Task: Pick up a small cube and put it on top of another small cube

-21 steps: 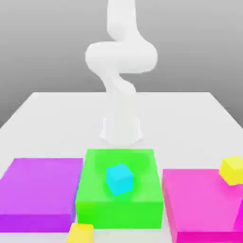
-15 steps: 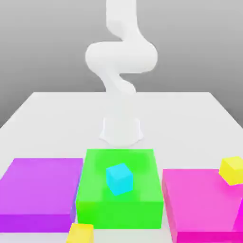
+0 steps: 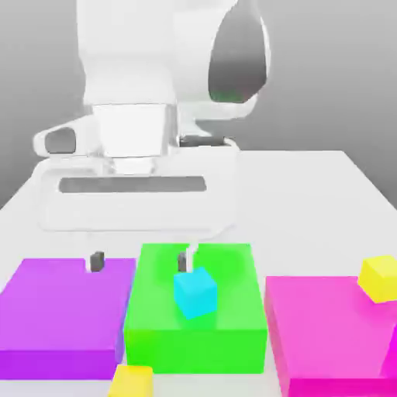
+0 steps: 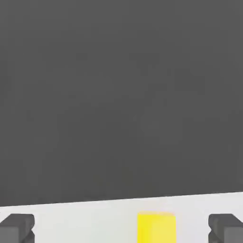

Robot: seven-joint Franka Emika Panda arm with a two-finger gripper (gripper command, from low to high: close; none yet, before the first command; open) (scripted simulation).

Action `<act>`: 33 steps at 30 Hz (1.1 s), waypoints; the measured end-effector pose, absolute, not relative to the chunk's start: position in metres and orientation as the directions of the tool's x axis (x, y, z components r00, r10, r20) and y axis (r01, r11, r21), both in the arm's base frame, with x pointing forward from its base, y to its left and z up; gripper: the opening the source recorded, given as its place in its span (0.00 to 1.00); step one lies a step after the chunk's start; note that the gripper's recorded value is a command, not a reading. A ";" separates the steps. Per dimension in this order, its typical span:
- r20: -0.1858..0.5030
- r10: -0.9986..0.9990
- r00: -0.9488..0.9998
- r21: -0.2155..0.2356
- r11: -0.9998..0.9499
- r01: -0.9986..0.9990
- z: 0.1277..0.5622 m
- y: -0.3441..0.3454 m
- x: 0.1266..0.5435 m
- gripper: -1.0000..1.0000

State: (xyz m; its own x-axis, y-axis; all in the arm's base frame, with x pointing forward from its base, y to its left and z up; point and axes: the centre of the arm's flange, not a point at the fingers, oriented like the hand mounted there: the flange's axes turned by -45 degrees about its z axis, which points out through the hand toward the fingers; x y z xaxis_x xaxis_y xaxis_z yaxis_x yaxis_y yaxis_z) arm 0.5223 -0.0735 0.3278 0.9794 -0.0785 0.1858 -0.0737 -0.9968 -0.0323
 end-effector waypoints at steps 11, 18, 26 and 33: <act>0.001 -0.094 0.996 0.000 -0.996 -0.094 0.145 -0.096 0.505 0.50; 0.000 -0.094 0.996 0.000 -0.996 -0.094 0.131 -0.096 0.504 0.00; -0.001 -0.088 0.996 -0.016 -0.996 -0.088 0.216 -0.082 0.497 0.00; -0.002 -0.056 0.998 -0.040 -0.998 -0.056 0.283 -0.041 0.463 0.00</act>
